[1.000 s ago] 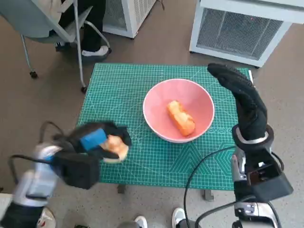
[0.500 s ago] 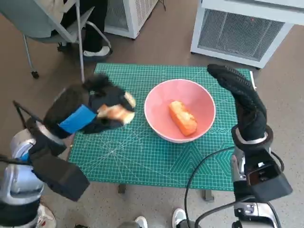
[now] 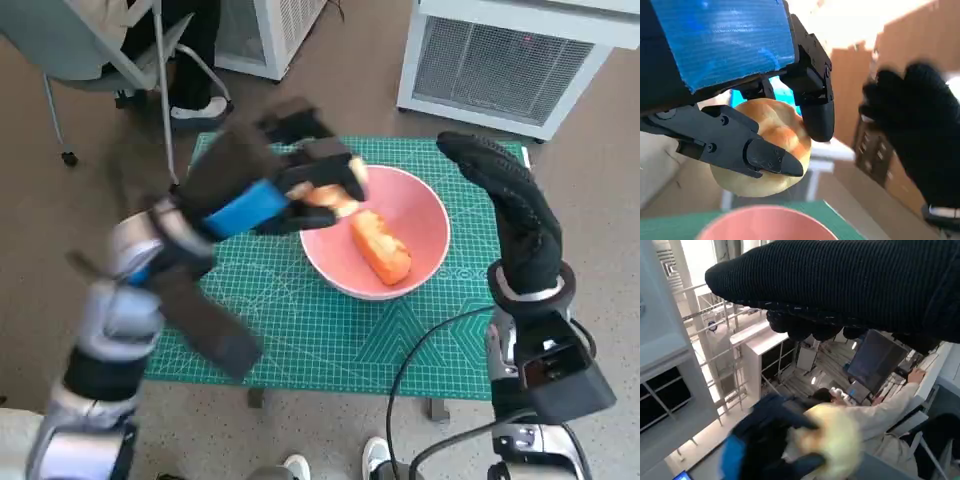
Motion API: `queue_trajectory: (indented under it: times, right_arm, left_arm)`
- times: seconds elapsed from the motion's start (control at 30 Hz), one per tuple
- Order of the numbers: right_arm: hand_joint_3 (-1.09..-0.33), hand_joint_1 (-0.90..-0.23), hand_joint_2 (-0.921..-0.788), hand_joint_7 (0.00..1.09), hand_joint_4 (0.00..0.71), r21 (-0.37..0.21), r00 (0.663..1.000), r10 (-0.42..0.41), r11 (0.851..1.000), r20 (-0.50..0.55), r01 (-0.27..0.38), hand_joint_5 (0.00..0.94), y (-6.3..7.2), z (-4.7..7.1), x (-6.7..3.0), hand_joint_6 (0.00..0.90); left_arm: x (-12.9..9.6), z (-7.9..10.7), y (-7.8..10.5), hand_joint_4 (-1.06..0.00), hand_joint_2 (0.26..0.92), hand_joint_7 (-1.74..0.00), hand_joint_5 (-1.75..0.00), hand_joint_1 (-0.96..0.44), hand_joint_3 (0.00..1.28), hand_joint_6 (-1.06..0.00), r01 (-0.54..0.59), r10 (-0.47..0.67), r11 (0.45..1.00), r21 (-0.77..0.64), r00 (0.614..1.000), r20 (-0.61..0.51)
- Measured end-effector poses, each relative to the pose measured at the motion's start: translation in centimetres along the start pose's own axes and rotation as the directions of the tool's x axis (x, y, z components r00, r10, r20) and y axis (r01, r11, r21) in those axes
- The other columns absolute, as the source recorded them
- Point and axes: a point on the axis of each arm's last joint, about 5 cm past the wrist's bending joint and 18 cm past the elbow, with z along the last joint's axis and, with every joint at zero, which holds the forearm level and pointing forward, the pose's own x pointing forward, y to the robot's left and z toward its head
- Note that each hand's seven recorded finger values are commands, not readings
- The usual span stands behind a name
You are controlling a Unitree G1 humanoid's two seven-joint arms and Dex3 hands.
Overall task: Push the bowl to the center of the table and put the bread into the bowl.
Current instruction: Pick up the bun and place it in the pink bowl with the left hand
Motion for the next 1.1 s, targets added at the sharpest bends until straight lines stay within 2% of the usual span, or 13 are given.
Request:
queue_trajectory:
  times: [0.23, 0.33, 0.37, 0.4, 0.43, 0.53, 0.57, 0.63, 0.73, 0.87, 1.1]
  right_arm:
    - [-0.820, -0.622, -0.921, 0.58, 0.259, -0.006, 1.000, -0.009, 1.000, 0.012, 0.009, 0.000, 0.0, 0.1, 0.04, -0.001]
    - [-0.822, -0.622, -0.921, 0.58, 0.259, -0.007, 1.000, -0.013, 1.000, 0.018, 0.013, 0.000, 0.0, 0.2, 0.09, -0.001]
    - [-0.822, -0.621, -0.921, 0.58, 0.259, -0.008, 1.000, -0.016, 1.000, 0.019, 0.016, 0.000, 0.0, 0.2, 0.10, -0.001]
    - [-0.823, -0.621, -0.921, 0.58, 0.260, -0.009, 1.000, -0.018, 1.000, 0.020, 0.018, 0.001, -0.1, 0.2, 0.10, -0.001]
    - [-0.823, -0.620, -0.921, 0.58, 0.262, -0.010, 1.000, -0.021, 1.000, 0.020, 0.021, 0.002, -0.1, 0.2, 0.09, -0.001]
    - [-0.824, -0.621, -0.921, 0.58, 0.266, -0.014, 0.999, -0.030, 0.999, 0.021, 0.031, 0.004, -0.2, 0.2, 0.05, -0.001]
    - [-0.824, -0.621, -0.921, 0.58, 0.266, -0.015, 0.999, -0.032, 0.999, 0.022, 0.033, 0.004, -0.2, 0.3, 0.04, -0.001]
    - [-0.824, -0.623, -0.921, 0.58, 0.268, -0.018, 0.999, -0.038, 0.999, 0.025, 0.038, 0.005, -0.2, 0.3, 0.03, -0.001]
    - [-0.823, -0.626, -0.921, 0.58, 0.269, -0.022, 0.998, -0.048, 0.999, 0.030, 0.049, 0.005, -0.3, 0.4, 0.02, -0.001]
    - [-0.822, -0.622, -0.921, 0.58, 0.270, -0.027, 0.997, -0.061, 0.998, 0.037, 0.062, 0.005, -0.4, 0.5, 0.06, -0.001]
    - [-0.819, -0.608, -0.921, 0.60, 0.271, -0.033, 0.997, -0.073, 0.997, 0.034, 0.074, 0.005, -0.8, 0.5, 0.14, -0.001]
  left_arm:
    - [1.7, -1.3, -2.9, -0.58, 0.921, -1.23, -1.25, 0.00, 0.13, -0.60, 0.090, -0.091, 0.996, -0.028, 0.994, -0.054]
    - [2.0, -1.8, -4.1, -0.54, 0.921, -1.31, -1.26, 0.00, 0.17, -0.54, 0.150, -0.150, 0.989, -0.016, 0.984, -0.092]
    - [2.0, -1.9, -4.4, -0.53, 0.921, -1.36, -0.98, -0.13, 0.21, -0.51, 0.172, -0.172, 0.985, -0.010, 0.979, -0.106]
    - [2.0, -2.0, -4.6, -0.56, 0.921, -1.38, -0.83, -0.17, 0.22, -0.50, 0.188, -0.187, 0.982, -0.003, 0.975, -0.118]
    - [2.0, -2.1, -4.8, -0.60, 0.921, -1.43, -0.48, -0.26, 0.25, -0.47, 0.206, -0.204, 0.978, 0.004, 0.970, -0.132]
    - [2.0, -2.2, -5.1, -0.61, 0.921, -1.48, -0.21, -0.32, 0.29, -0.43, 0.254, -0.249, 0.967, 0.007, 0.953, -0.171]
    - [2.0, -2.2, -5.1, -0.61, 0.921, -1.32, -0.18, -0.34, 0.26, -0.42, 0.264, -0.258, 0.965, 0.006, 0.949, -0.182]
    - [2.0, -2.3, -5.0, -0.61, 0.921, -0.70, -0.08, -0.39, 0.20, -0.50, 0.282, -0.276, 0.959, 0.001, 0.940, -0.201]
    - [1.9, -2.2, -4.7, -0.62, 0.921, -0.36, -0.03, -0.43, 0.17, -0.59, 0.290, -0.283, 0.957, 0.000, 0.935, -0.215]
    - [1.6, -2.1, -4.5, -0.62, 0.921, -0.23, -0.01, -0.45, 0.17, -0.66, 0.241, -0.239, 0.970, -0.017, 0.950, -0.203]
    - [0.2, -2.2, -4.4, -0.55, 0.921, -0.15, 0.00, -0.50, 0.19, -0.61, 0.005, -0.018, 0.997, -0.076, 0.985, -0.174]
